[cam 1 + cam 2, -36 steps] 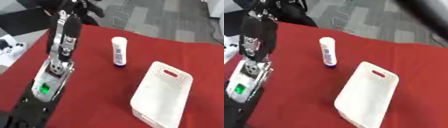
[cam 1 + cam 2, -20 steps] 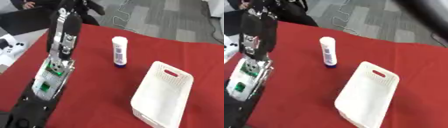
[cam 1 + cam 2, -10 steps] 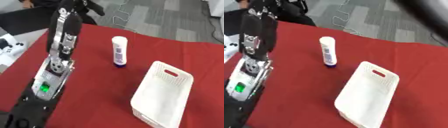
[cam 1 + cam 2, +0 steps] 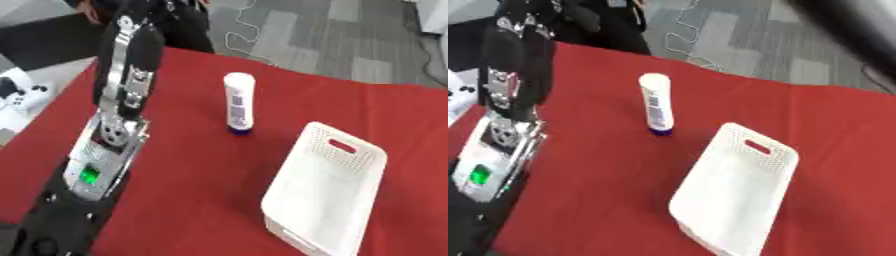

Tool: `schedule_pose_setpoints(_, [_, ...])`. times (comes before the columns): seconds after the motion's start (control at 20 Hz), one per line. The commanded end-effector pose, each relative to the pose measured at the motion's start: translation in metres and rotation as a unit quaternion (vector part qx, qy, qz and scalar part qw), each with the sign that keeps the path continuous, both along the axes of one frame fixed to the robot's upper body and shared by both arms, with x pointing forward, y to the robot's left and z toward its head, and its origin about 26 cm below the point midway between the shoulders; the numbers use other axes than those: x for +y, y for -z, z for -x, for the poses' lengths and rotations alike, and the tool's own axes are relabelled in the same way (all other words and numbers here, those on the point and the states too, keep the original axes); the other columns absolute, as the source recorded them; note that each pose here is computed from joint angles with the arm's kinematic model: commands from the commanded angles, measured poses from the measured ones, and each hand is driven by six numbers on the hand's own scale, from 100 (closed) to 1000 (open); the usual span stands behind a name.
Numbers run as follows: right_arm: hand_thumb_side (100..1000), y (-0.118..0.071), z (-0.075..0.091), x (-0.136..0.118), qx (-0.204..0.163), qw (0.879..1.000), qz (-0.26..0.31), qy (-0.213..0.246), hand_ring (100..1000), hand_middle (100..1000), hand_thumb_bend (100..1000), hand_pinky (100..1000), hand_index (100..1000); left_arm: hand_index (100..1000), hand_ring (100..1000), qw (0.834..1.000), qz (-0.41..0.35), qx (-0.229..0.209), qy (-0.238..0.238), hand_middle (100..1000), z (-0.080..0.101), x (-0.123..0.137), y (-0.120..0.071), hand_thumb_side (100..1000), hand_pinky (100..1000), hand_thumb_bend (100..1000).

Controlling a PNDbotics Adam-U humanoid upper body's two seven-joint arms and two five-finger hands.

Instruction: Pick up objects on the table and place them in the box.

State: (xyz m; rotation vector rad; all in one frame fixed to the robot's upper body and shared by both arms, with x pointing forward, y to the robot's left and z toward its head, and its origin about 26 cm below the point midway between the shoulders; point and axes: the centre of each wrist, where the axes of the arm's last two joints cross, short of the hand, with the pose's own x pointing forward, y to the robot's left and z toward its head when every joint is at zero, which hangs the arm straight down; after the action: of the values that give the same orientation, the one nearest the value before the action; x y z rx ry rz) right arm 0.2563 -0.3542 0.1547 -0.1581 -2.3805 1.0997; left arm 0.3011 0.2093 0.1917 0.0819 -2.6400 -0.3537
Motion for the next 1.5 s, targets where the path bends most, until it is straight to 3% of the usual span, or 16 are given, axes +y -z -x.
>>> schedule_pose_setpoints(0.05, [1000,-0.0101,0.0003,-0.0021,-0.083,0.985,0.128,-0.086,335,396,100,160,400,823,527,1.0,-0.001,-0.016,-0.001,644,0.0015,0.002,-0.0098,935,600,381])
schedule_pose_setpoints(1.5, [1000,-0.0082,0.0015,-0.003,-0.079,0.985,0.127,-0.087,334,394,100,158,399,822,557,1.0,-0.003,-0.014,-0.002,675,0.0017,0.0021,-0.0086,940,618,380])
